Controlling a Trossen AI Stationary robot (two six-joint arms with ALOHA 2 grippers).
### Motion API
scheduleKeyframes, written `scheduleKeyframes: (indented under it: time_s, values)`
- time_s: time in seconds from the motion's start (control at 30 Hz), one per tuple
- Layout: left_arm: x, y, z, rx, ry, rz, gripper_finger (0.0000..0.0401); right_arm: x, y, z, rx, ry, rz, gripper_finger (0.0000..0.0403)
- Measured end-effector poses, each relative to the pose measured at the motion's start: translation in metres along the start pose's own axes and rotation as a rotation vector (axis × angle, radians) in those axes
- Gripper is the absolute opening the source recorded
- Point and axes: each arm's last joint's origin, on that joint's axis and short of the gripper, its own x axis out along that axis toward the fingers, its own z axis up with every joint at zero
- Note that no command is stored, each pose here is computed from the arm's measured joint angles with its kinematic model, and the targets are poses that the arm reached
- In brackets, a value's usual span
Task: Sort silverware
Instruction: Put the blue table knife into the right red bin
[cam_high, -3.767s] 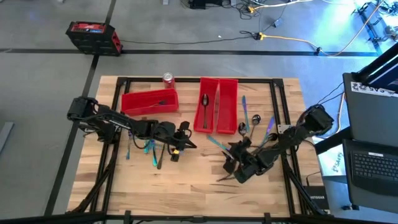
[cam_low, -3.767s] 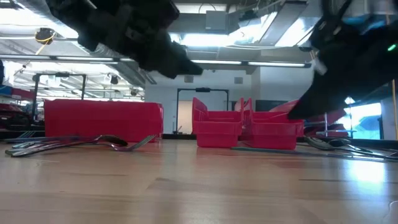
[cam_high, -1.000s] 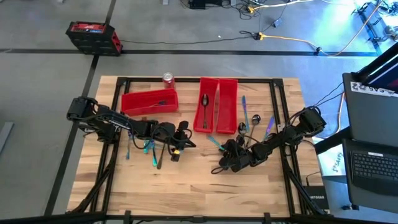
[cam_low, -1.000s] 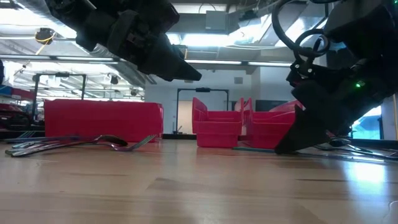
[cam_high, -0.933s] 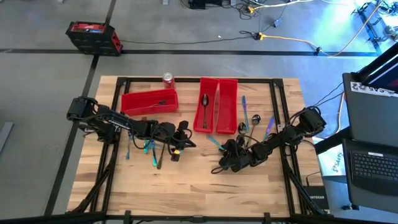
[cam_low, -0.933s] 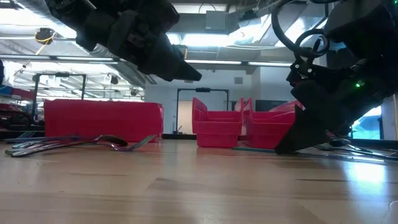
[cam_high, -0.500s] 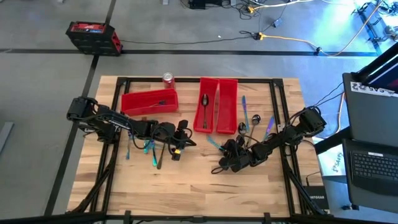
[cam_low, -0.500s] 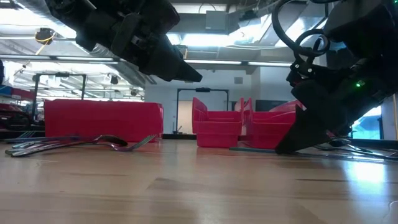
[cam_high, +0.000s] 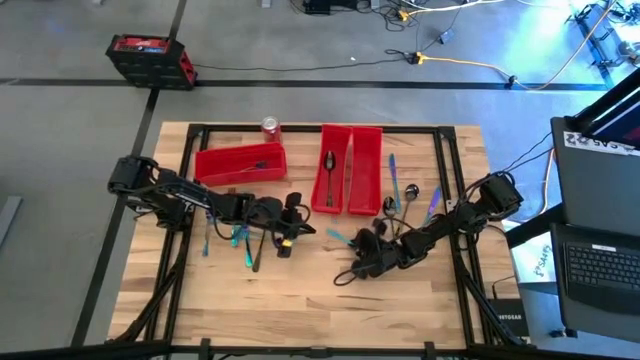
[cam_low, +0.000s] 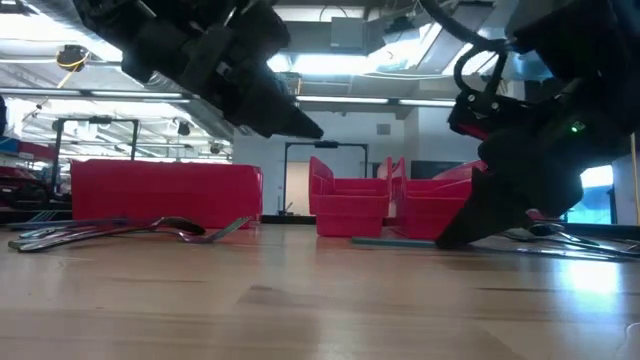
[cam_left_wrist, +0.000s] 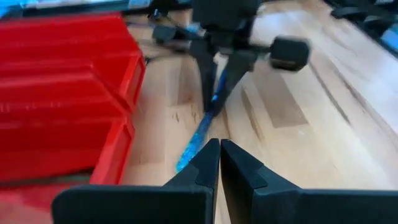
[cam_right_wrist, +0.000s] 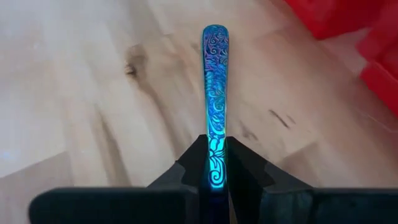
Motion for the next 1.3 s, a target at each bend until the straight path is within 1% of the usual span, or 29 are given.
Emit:
scheduleKeyframes:
  time_s: [0.13,0.23,0.37,0.43,0.53,0.6,0.7,0.77,1.03,1.3]
  values:
    - [0.006,-0.001,-0.008,-0.061,0.033,-0.001,0.0,0.0,0.004,0.003,-0.047,0.023,0.054,0.0031]
    - [0.01,-0.002,-0.012,-0.134,0.05,-0.002,0.0,-0.001,0.008,0.005,-0.071,0.034,0.098,0.0031]
    - [0.013,-0.007,-0.017,-0.238,0.076,-0.009,0.0,-0.001,0.013,0.007,-0.096,0.041,0.188,0.003]
    - [0.014,-0.011,-0.018,-0.302,0.087,-0.016,0.0,-0.002,0.014,0.008,-0.096,0.048,0.224,0.003]
    - [0.013,-0.016,-0.02,-0.456,0.103,-0.021,0.0,-0.002,0.017,0.008,-0.108,0.06,0.272,0.003]
    - [0.013,-0.019,-0.02,-0.523,0.116,-0.022,0.0,-0.003,0.018,0.008,-0.11,0.07,0.293,0.003]
    - [0.013,-0.023,-0.021,-0.536,0.122,-0.03,0.0,-0.003,0.018,0.008,-0.112,0.073,0.297,0.003]
    - [0.012,-0.025,-0.021,-0.532,0.12,-0.03,0.0,-0.003,0.018,0.008,-0.134,0.069,0.299,0.003]
    - [0.012,-0.027,-0.021,-0.529,0.118,-0.026,0.0,-0.003,0.018,0.008,-0.191,0.062,0.304,0.003]
    - [0.012,-0.026,-0.021,-0.527,0.108,0.013,0.0,-0.004,0.019,0.007,-0.325,0.038,0.306,0.003]
